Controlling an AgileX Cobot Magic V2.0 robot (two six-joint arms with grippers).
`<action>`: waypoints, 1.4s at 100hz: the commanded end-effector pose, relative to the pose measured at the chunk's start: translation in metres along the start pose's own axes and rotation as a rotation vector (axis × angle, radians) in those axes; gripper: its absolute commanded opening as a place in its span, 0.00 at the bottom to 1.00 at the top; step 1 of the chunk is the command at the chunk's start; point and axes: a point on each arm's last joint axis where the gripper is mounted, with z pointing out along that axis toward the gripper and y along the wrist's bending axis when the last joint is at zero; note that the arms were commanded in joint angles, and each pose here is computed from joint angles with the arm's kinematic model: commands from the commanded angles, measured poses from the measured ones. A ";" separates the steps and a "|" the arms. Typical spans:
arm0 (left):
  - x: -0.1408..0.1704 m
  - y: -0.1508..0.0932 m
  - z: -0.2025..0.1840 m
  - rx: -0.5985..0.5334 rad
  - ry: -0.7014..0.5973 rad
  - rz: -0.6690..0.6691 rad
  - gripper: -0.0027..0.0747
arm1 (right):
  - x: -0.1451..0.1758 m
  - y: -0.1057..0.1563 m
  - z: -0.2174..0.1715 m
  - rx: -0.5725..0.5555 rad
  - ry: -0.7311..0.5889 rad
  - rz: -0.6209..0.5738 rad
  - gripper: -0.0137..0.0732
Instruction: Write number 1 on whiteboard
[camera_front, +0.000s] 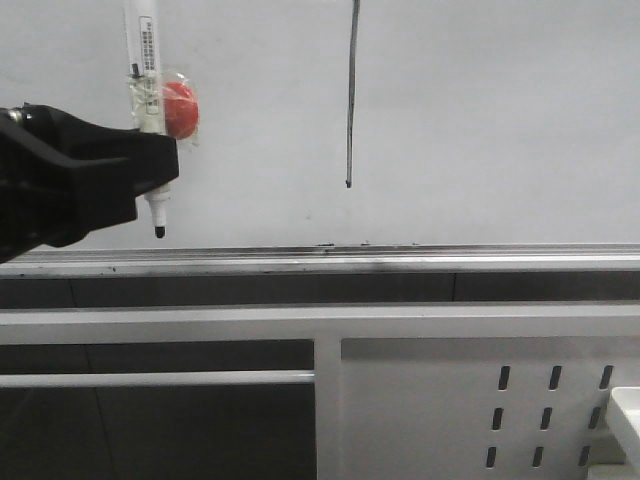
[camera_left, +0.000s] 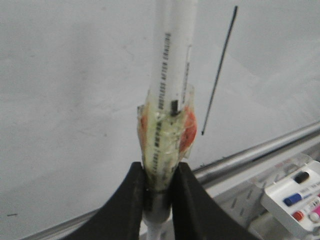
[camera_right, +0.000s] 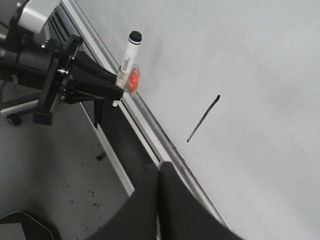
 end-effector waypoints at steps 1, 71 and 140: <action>-0.017 0.002 0.004 -0.049 -0.222 -0.034 0.01 | -0.010 -0.004 -0.009 0.044 -0.075 -0.001 0.08; -0.009 0.018 0.031 -0.219 -0.273 -0.029 0.01 | -0.012 -0.006 -0.009 0.067 -0.098 -0.009 0.08; -0.008 0.016 0.033 -0.202 -0.271 -0.020 0.09 | -0.011 -0.006 -0.009 0.065 -0.094 -0.009 0.08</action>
